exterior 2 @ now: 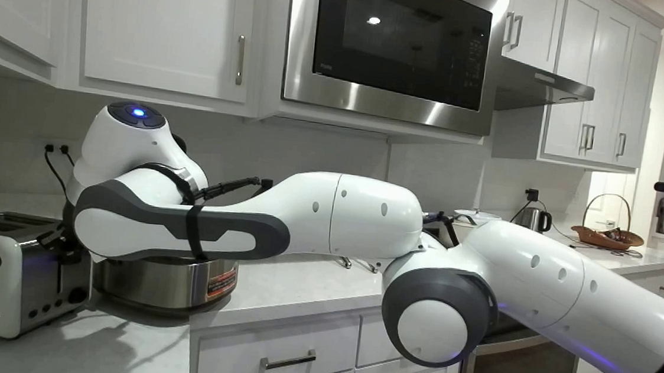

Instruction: Push down the lever on the toaster

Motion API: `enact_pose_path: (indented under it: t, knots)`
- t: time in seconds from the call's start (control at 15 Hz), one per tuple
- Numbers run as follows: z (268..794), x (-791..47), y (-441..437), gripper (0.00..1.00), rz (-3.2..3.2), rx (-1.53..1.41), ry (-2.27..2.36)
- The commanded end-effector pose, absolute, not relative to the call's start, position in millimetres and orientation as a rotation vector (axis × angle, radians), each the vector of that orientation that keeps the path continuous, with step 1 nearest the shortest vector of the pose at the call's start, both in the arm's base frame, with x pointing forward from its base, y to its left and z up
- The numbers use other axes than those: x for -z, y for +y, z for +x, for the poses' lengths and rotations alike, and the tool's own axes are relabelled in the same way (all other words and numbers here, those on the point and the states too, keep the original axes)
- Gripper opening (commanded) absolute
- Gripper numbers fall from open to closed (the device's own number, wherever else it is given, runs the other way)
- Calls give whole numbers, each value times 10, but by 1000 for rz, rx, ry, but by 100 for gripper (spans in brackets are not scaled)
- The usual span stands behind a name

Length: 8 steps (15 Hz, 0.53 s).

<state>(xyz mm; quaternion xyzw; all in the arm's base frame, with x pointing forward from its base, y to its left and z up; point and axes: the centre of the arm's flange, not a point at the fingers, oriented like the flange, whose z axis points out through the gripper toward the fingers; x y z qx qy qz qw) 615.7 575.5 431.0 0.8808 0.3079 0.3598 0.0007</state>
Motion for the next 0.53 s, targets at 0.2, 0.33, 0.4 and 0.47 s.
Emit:
enact_pose_path:
  t: [0.2,0.33,0.4,0.47]
  knots:
    - [6703,-4312,6273,0,2761,-1099,929]
    - [6705,-4274,6277,0,2759,-1092,932]
    - [6708,-4259,6276,0,2759,-1088,932]
    - [6711,-4250,6274,0,2759,-1085,931]
